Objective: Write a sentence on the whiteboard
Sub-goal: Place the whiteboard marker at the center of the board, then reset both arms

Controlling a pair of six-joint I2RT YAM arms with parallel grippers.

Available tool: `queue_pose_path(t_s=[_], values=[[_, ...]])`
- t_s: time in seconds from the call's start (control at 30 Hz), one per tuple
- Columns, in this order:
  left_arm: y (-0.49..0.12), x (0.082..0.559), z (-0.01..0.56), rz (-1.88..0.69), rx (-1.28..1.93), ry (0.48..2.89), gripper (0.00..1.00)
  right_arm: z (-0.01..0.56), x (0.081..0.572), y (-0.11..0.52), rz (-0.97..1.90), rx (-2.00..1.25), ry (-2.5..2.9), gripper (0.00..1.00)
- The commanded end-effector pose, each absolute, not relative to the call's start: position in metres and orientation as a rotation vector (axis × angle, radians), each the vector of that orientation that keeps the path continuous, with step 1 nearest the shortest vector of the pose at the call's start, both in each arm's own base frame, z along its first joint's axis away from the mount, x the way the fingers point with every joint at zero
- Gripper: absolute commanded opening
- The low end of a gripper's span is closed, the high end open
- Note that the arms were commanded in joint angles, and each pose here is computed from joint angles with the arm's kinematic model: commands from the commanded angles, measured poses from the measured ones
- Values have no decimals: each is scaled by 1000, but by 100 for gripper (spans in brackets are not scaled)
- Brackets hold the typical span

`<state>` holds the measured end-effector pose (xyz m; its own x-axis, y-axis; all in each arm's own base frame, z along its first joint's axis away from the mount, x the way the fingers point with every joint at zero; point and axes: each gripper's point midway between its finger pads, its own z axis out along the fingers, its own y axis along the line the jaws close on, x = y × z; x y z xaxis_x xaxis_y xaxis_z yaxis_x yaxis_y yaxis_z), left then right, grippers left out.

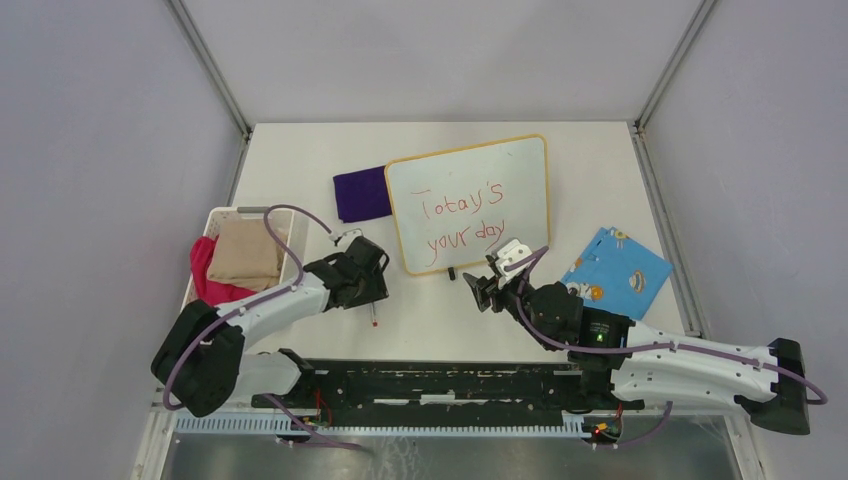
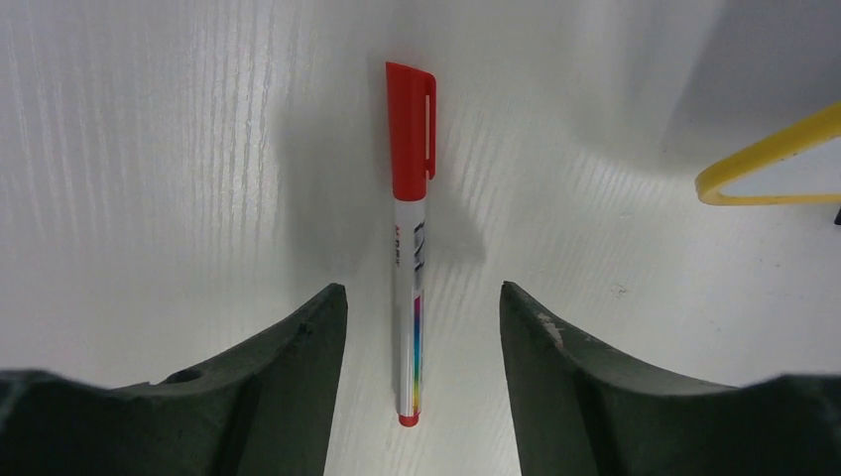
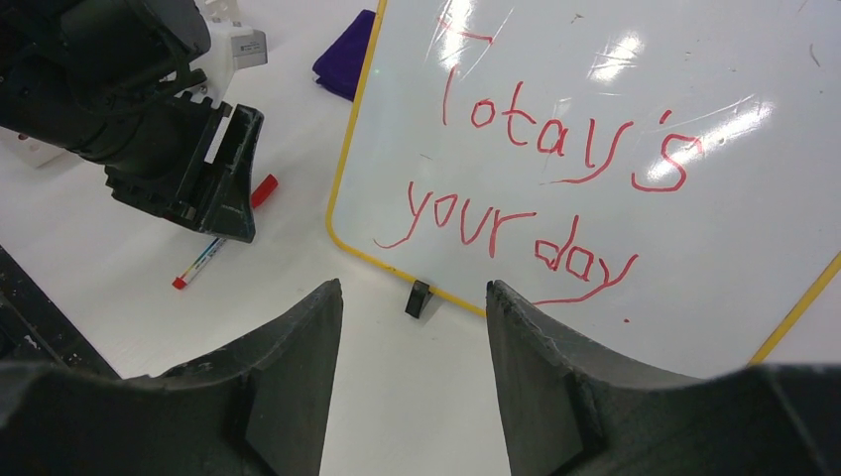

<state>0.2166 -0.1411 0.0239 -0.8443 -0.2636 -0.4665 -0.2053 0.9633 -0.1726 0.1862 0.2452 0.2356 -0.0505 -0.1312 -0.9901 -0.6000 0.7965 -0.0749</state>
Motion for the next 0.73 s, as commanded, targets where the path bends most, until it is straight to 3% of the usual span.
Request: queue_pose_path(t_s=[0.0,0.27,0.7], values=[[-143,229,51,-205,-316,2521,67,245,192,237,385,-549,1587,61],[-131,237,112,-238,-344,2365,78,255,191,239,398,-551,1562,62],[-120,243,191,-302,-316,2157,82,263,195,241,418,-504,1536,72]])
